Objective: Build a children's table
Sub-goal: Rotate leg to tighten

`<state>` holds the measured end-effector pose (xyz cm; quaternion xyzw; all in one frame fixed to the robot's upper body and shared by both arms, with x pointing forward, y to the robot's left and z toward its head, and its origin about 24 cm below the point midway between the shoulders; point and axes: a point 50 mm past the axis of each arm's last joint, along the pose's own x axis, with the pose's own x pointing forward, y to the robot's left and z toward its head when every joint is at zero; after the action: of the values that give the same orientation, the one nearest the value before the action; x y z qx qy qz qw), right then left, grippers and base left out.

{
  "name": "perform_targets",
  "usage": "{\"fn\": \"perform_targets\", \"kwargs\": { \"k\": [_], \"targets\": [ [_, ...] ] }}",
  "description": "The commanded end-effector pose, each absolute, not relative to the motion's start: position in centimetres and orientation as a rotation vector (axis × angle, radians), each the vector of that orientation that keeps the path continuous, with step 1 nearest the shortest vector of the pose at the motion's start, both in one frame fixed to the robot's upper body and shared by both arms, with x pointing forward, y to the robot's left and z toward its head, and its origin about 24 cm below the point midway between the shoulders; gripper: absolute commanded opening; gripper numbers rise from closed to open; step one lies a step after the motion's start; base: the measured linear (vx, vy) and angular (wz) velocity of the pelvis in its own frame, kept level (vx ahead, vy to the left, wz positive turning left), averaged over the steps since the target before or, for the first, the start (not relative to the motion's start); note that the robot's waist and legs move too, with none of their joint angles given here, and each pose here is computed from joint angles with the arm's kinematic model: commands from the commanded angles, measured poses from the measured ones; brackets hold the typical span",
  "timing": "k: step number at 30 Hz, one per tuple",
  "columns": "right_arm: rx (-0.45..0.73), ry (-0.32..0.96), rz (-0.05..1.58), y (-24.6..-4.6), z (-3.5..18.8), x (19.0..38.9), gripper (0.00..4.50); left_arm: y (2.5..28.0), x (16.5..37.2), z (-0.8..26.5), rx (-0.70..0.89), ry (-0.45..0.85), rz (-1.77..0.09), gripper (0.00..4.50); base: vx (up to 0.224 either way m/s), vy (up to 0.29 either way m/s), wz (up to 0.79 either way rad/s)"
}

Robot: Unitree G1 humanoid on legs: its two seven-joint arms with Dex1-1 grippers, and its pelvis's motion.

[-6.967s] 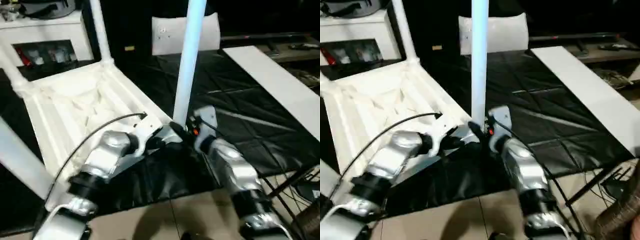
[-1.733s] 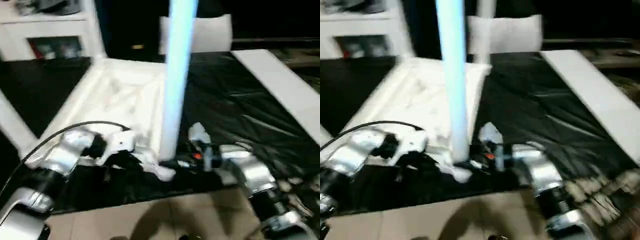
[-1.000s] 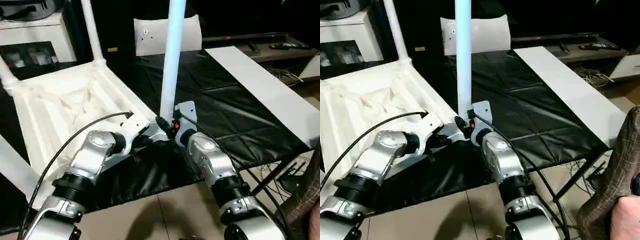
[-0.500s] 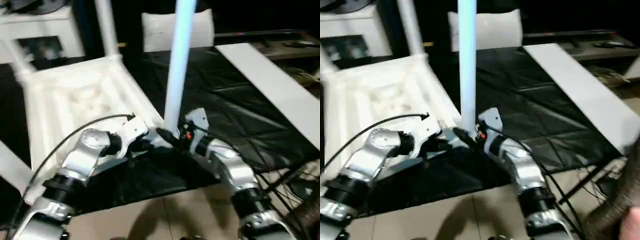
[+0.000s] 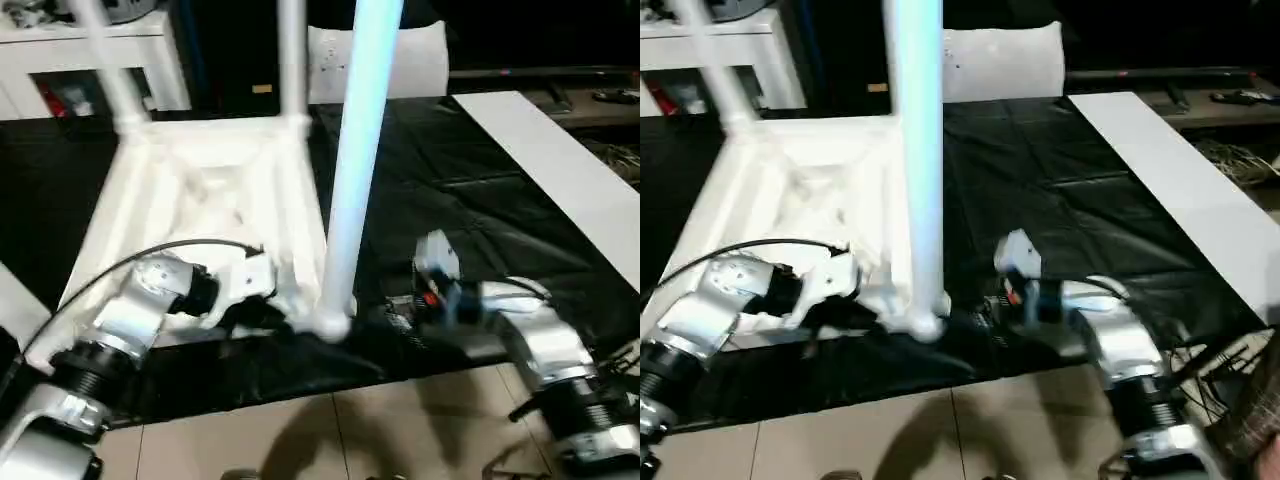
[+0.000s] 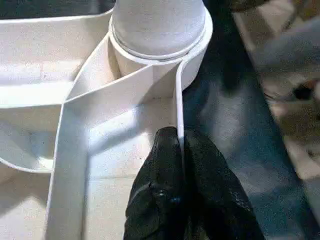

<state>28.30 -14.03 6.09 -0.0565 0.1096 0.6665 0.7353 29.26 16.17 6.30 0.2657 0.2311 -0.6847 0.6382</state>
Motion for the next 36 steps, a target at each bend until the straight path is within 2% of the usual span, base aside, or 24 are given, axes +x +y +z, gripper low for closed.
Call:
{"fn": "perform_targets", "kwargs": {
  "k": [1, 4, 6, 9, 11, 14, 16, 20, 24, 30, 36],
  "targets": [
    [-0.150, 0.242, 1.548, -13.6, 6.6, 28.3, 4.20, 14.4, 28.7, 6.4, 0.670, 0.527, -1.737, 0.00, 0.000, 0.000, 0.00],
    [-0.157, 0.258, 1.577, -13.3, 6.5, 28.6, 4.00, 14.0, 28.6, 6.5, 0.686, 0.527, -1.779, 0.00, 0.000, 0.000, 0.00],
    [-0.157, 0.260, 1.590, -13.1, 6.5, 28.7, 3.69, 13.9, 28.6, 6.4, 0.692, 0.526, -1.790, 0.00, 0.000, 0.000, 0.00],
    [-0.142, 0.275, 1.660, -12.1, 6.6, 28.7, 3.61, 13.3, 28.7, 6.4, 0.709, 0.517, -1.832, 0.00, 0.000, 0.000, 0.00],
    [-0.135, 0.284, 1.680, -12.0, 6.5, 28.6, 3.29, 13.2, 28.7, 6.4, 0.713, 0.516, -1.839, 0.00, 0.000, 0.000, 0.00],
    [-0.130, 0.304, 1.704, -11.9, 6.3, 28.5, 3.16, 13.2, 28.8, 6.4, 0.717, 0.516, -1.841, 0.00, 0.000, 0.000, 0.00],
    [-0.125, 0.313, 1.715, -11.8, 6.2, 28.4, 2.87, 13.2, 28.9, 6.5, 0.721, 0.518, -1.840, 0.00, 0.000, 0.000, 0.00],
    [-0.111, 0.328, 1.732, -11.6, 6.0, 28.4, 2.69, 13.4, 29.0, 6.5, 0.725, 0.520, -1.836, 0.00, 0.000, 0.000, 0.00],
    [-0.100, 0.334, 1.743, -11.4, 5.9, 28.3, 2.30, 13.6, 29.1, 6.5, 0.722, 0.522, -1.820, 0.00, 0.000, 0.000, 0.00],
    [-0.019, 0.339, 1.683, -10.9, 5.6, 28.3, 2.08, 14.1, 29.2, 6.3, 0.605, 0.513, -1.731, 0.00, 0.000, 0.000, 0.00],
    [0.047, 0.272, 1.455, -8.9, 4.7, 28.5, 2.07, 15.4, 29.7, 6.0, 0.511, 0.489, -1.493, 0.00, 0.000, 0.000, 0.00]
  ]
}}
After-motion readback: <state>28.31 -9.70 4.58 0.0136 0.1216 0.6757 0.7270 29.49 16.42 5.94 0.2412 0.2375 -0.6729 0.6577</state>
